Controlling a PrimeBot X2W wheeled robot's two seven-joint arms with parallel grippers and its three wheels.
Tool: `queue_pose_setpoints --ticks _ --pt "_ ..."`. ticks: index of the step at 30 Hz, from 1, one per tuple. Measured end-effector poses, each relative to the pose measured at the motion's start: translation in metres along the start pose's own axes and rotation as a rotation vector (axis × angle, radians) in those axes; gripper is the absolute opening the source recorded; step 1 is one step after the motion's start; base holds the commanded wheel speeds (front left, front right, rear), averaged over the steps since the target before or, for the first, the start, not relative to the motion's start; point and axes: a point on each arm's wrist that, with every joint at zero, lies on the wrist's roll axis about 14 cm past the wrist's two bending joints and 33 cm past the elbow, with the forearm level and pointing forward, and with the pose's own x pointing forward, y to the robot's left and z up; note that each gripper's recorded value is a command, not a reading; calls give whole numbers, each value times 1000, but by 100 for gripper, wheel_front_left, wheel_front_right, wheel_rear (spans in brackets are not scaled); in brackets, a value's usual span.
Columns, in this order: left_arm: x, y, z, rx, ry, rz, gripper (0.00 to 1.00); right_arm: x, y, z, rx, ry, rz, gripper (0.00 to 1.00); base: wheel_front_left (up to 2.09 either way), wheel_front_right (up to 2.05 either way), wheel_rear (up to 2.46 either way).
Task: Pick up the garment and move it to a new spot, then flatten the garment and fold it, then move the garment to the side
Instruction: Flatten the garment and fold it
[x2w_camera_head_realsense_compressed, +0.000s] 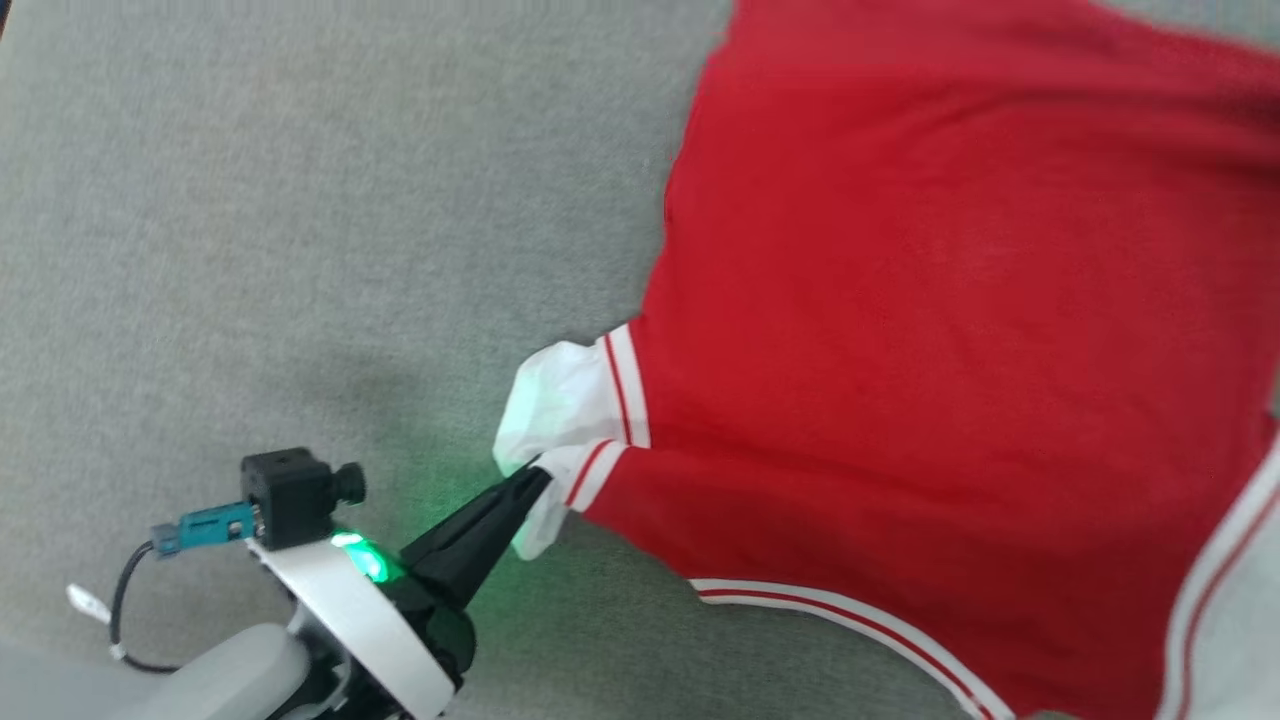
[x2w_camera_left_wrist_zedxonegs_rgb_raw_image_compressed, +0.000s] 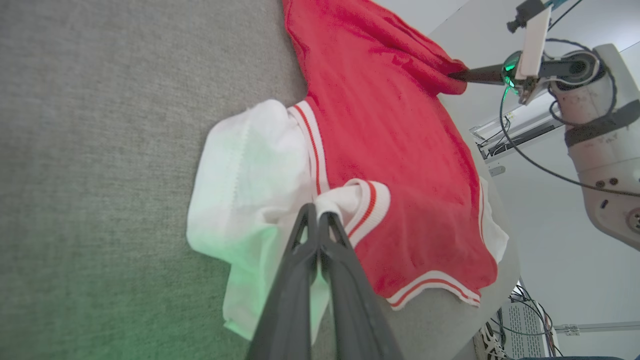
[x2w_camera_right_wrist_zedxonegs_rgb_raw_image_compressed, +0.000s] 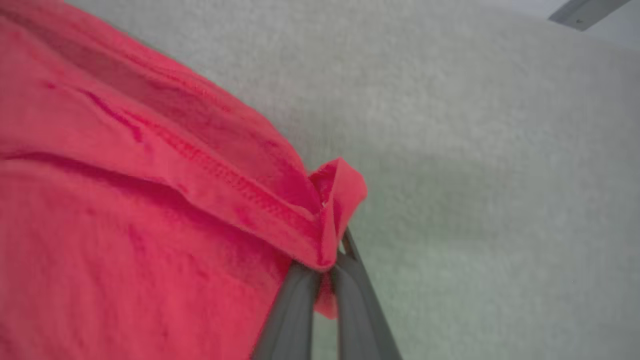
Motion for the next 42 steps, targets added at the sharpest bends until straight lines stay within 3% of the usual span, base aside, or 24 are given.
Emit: queue_pose_setpoints --ticks 4,9,15,20,24,26,27,35,39,42 --pt "-3 -4 2 12 -9 -12 0 -40 -17 -48 -3 61 1 0 0 0 0" --pt "-1 -12 4 24 -14 -40 0 -84 -12 -142 12 239 48 0 0 0 0" --pt "-1 -16 7 24 -17 -55 0 -131 30 -228 32 394 168 0 0 0 0" --pt "-1 -19 2 17 -4 -65 0 -155 75 -279 48 530 293 0 0 0 0" --pt "-1 -18 -1 16 7 -64 0 -152 72 -270 41 476 267 0 0 0 0" --pt "-2 -19 -2 16 9 -64 0 -149 66 -252 44 399 247 95 0 0 0" --pt "-2 -18 -2 16 9 -63 0 -149 65 -244 38 373 251 100 0 0 0" --pt "0 -22 -4 7 11 -71 0 -143 15 -111 -7 -51 85 100 0 0 0" --pt "5 -24 -6 -2 16 -79 0 -117 15 -78 -82 -112 48 100 0 0 0" --pt "8 -24 -11 -13 29 -79 0 -81 33 -58 -76 -145 84 100 0 0 0"
